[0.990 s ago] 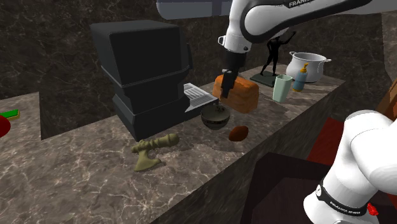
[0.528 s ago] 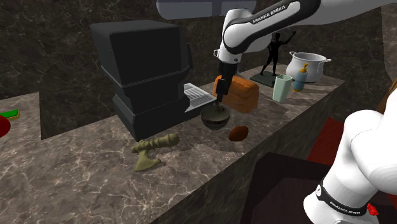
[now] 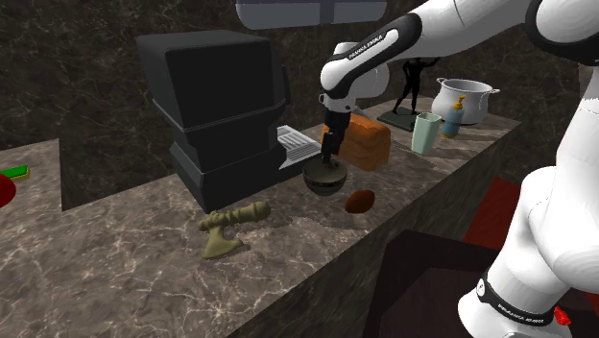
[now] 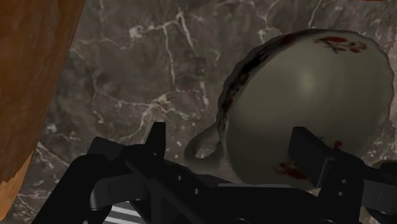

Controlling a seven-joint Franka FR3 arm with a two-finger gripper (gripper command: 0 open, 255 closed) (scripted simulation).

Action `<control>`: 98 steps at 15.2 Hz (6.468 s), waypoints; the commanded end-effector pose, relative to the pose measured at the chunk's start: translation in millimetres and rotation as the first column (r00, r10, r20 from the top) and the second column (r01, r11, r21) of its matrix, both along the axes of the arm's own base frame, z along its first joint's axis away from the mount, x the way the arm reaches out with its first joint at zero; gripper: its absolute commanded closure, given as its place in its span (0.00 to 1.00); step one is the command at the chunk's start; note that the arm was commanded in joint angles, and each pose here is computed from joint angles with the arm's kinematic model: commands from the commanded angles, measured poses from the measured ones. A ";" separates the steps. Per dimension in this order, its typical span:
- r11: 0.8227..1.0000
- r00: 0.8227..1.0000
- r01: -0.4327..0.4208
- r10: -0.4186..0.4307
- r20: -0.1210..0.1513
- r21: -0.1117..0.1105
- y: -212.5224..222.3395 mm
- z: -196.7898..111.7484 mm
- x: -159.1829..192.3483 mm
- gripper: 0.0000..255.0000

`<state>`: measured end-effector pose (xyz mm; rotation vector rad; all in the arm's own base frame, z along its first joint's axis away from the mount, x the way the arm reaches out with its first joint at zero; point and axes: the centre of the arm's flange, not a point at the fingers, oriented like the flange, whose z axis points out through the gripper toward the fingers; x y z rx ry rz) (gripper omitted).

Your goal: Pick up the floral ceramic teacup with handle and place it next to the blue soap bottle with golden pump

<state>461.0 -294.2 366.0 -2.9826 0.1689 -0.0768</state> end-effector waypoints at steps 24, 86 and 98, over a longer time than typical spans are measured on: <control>1.000 1.000 0.000 0.000 0.000 0.001 3.3 -18.2 2.2 1.00; 1.000 1.000 0.000 0.000 0.000 0.001 -132.7 220.6 -159.4 1.00; 1.000 1.000 0.000 0.000 0.000 0.001 -234.7 221.0 -280.6 1.00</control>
